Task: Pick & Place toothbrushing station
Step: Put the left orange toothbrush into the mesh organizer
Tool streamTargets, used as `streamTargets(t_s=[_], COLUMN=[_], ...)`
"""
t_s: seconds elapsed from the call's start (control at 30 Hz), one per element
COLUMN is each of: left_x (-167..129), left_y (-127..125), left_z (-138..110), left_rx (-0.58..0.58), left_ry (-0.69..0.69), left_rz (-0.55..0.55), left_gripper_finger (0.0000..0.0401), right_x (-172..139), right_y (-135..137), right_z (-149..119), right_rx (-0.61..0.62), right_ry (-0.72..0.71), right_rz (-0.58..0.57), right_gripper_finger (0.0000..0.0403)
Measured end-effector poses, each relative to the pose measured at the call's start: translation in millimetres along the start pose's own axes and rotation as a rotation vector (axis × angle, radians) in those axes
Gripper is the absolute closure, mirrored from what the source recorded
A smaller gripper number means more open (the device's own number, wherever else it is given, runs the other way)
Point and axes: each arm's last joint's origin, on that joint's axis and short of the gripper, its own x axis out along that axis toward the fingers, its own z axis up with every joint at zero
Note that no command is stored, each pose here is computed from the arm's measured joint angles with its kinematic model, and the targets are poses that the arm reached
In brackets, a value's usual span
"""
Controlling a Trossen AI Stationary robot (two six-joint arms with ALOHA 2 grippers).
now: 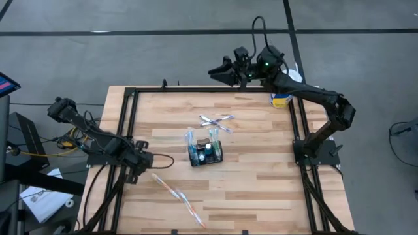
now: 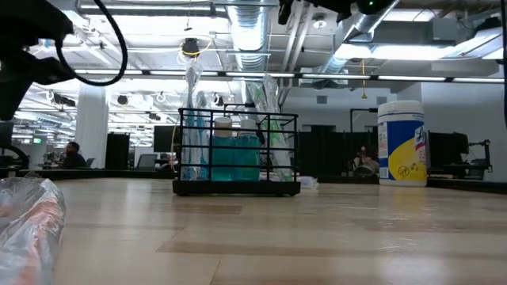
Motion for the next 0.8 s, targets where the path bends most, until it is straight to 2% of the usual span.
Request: streamTargets(t_s=[0.13, 0.37, 0.63, 0.8], left_x=[3.1, 21.7, 58.6, 69.2], left_y=[-2.3, -9.2, -14.3, -18.4], left_z=[2.6, 13.9, 16.1, 24.8], left_rx=[0.079, 0.079, 0.064, 0.061], left_ry=[-0.033, -0.036, 0.108, 0.071], left_rz=[-0.027, -0.053, -0.032, -0.037], left_gripper_finger=[0.0236, 0.0229, 0.0233, 0.0239], right_x=[1.0, 1.1, 1.0, 1.0], right_y=[0.8, 0.3, 1.2, 1.1], right_z=[-0.6, -1.3, -2.0, -2.4], right_rx=[0.002, 0.005, 0.003, -0.015], right_ry=[-0.002, -0.001, 0.026, 0.031], right_rz=[-0.003, -0.012, 0.023, 0.025], right_gripper_finger=[0.0276, 0.0276, 0.0276, 0.0276])
